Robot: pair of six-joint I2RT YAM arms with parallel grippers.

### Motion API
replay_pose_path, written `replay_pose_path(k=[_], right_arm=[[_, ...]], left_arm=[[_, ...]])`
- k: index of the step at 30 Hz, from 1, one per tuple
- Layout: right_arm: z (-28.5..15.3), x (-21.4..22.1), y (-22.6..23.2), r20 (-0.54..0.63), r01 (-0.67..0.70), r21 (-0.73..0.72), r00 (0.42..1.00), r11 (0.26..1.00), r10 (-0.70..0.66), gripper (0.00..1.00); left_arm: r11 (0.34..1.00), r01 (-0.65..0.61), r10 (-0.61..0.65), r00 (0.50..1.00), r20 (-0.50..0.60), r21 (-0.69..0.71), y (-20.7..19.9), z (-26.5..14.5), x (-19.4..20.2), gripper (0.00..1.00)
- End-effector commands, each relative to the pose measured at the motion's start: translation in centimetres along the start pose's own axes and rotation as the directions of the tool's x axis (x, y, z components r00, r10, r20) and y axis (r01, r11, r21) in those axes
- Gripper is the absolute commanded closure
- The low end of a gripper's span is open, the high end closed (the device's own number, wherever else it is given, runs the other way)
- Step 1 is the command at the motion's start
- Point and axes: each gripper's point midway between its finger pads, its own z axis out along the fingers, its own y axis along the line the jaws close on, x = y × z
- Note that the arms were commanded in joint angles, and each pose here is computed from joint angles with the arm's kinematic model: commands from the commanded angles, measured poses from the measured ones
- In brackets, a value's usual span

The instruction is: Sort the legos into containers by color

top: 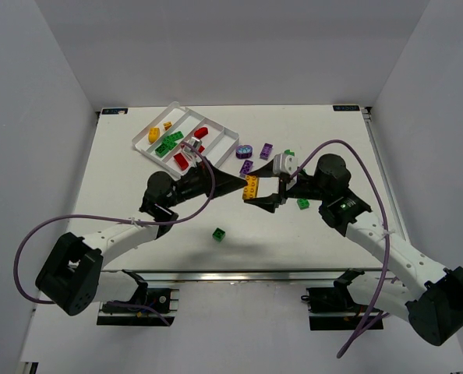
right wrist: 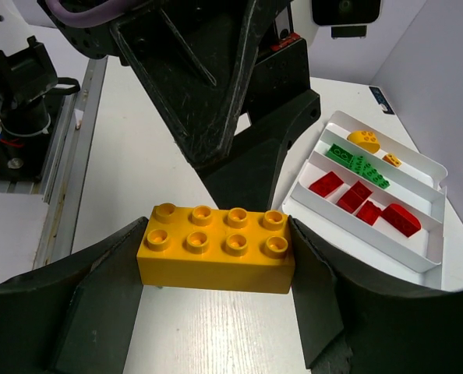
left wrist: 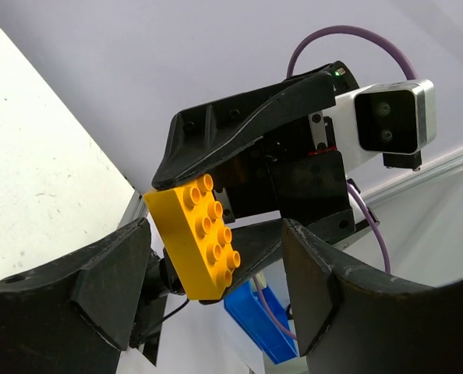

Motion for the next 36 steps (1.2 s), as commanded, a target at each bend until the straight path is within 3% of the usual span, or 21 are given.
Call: replay_pose_path(k=[1, 9, 16, 26, 28, 31, 34, 35, 36], right_arm=[[0.2, -3.2, -0.5, 0.073, 0.082, 0.021, 0.994, 0.996, -0.083, 0.99], [0.6, -3.0, -0.4, 0.074, 0.086, 0.020, 0.993, 0.996, -0.088, 0.97], [0.9, -2.5, -0.3, 0.066, 0.092, 0.013, 0.994, 0.996, -0.092, 0.93], [1.2, -1.8, -0.7, 0.046, 0.095, 0.024, 0.994, 0.995, -0.096, 0.85], [1.2, -1.6, -0.8, 0.042, 0.098, 0.028, 0.994, 0.995, -0.099, 0.82], [1.1, -1.5, -1.2, 0.031, 0.114, 0.047, 0.993, 0.992, -0.115, 0.62], [0.9, -0.9, -2.0, 0.001, 0.123, 0.092, 0.992, 0.988, -0.124, 0.18], [0.8, -0.9, -2.1, -0.004, 0.128, 0.100, 0.992, 0.987, -0.128, 0.11], [0.7, -0.6, -2.2, -0.014, 0.131, 0.108, 0.991, 0.986, -0.130, 0.11]], left_arm=[[1.000, -0.003, 0.003, 1.000, -0.017, 0.024, -0.6, -0.1, 0.5, 0.23], [1.000, 0.022, -0.021, 0.999, -0.029, 0.016, 0.0, 0.1, 0.9, 0.27], [0.999, 0.031, -0.030, 0.999, -0.030, 0.037, -0.3, 0.4, 0.9, 0.36], [0.987, 0.094, -0.085, 0.993, -0.078, 0.132, -1.2, 0.4, 1.7, 0.62], [0.984, 0.095, -0.084, 0.993, -0.082, 0.148, -1.4, 0.3, 1.8, 0.73], [0.982, 0.100, -0.087, 0.992, -0.087, 0.160, -1.5, 0.4, 1.8, 0.91], [0.987, 0.089, -0.077, 0.993, -0.093, 0.131, -0.9, 0.6, 1.6, 0.97], [0.990, 0.070, -0.058, 0.993, -0.099, 0.122, -0.6, 0.6, 1.7, 0.98], [0.992, 0.073, -0.063, 0.993, -0.100, 0.100, -0.2, 0.6, 1.5, 0.98]])
